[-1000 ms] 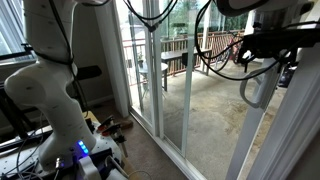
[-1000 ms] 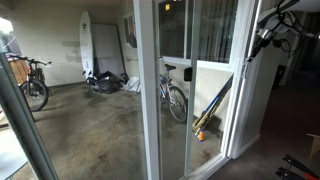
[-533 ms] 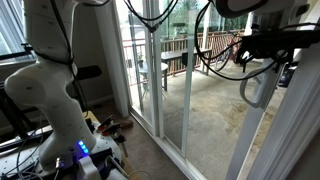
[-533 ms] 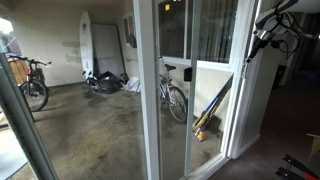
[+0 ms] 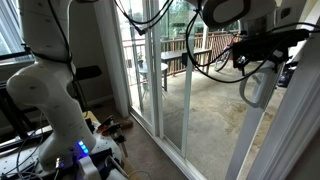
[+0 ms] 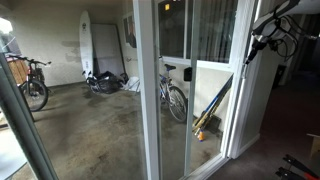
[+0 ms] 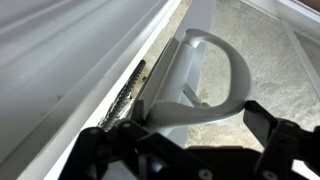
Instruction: Slide the glass door to the left.
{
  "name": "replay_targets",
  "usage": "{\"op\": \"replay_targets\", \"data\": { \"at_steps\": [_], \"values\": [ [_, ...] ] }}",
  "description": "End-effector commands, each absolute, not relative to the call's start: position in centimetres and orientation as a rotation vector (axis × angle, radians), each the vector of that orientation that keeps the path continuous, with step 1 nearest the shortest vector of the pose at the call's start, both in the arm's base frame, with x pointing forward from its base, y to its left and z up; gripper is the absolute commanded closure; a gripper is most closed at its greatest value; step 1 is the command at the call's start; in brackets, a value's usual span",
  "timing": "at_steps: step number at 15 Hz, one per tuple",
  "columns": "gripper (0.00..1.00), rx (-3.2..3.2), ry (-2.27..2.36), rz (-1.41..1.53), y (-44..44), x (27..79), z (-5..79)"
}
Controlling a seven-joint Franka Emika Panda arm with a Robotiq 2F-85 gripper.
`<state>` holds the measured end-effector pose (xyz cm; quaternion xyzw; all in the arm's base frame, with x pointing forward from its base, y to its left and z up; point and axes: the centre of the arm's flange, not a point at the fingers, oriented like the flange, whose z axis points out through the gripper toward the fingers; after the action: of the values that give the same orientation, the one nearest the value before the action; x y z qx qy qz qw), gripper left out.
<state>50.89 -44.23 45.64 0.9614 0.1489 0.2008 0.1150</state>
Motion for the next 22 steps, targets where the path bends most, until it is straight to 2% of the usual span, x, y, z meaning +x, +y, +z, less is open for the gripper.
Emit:
{"op": "replay_targets", "data": {
  "at_steps": [1, 22],
  "values": [
    [0.0, 2.832, 0.488, 0.572, -38.0, 51.3, 43.6],
    [0.0, 2.858, 0.577, 0.546, -26.4, 54.1, 43.4]
  ]
}}
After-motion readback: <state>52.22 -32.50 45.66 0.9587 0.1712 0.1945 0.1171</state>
